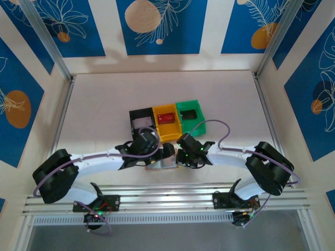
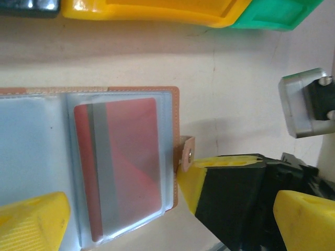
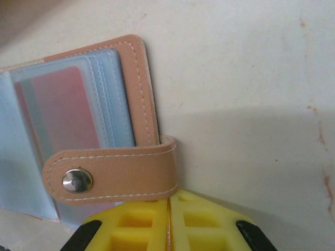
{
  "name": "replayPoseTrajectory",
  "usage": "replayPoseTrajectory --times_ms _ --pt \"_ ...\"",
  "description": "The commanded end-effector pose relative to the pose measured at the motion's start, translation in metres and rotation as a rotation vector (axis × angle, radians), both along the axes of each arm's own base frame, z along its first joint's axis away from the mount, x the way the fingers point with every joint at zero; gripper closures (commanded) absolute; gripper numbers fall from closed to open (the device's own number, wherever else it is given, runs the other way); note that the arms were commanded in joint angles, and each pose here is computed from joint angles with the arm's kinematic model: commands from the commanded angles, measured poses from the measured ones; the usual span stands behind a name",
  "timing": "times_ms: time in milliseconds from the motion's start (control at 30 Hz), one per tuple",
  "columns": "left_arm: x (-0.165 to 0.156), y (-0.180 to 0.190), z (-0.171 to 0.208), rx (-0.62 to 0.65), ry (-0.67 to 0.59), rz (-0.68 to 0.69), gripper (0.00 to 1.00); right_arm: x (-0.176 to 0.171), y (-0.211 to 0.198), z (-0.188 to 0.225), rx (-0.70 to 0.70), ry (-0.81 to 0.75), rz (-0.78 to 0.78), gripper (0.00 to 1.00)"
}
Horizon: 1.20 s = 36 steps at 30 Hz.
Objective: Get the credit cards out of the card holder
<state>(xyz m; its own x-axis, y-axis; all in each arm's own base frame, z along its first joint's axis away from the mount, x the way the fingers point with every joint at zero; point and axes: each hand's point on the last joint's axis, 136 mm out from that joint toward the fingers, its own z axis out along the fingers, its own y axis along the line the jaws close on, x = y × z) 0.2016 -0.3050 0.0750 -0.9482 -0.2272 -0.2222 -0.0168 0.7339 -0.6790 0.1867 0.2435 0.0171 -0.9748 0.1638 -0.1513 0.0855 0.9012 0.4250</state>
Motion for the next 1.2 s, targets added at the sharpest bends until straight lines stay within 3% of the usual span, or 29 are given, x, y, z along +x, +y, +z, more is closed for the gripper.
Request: replayPoseTrajectory --times_ms 0,533,1167 --pt "-0.006 0.000 -0.006 0.002 0.013 -0.003 0.01 -0.005 0.001 0.000 0.025 0.017 0.003 0.90" --pt "-0.005 0.043 0.011 0.072 -0.090 0.084 0.01 0.001 0.015 0.022 0.084 -0.026 0.033 0.84" --pt "-0.021 0.065 -0.029 0.138 0.001 0.121 0.01 0.000 0.039 0.018 0.083 -0.014 0.080 0.81"
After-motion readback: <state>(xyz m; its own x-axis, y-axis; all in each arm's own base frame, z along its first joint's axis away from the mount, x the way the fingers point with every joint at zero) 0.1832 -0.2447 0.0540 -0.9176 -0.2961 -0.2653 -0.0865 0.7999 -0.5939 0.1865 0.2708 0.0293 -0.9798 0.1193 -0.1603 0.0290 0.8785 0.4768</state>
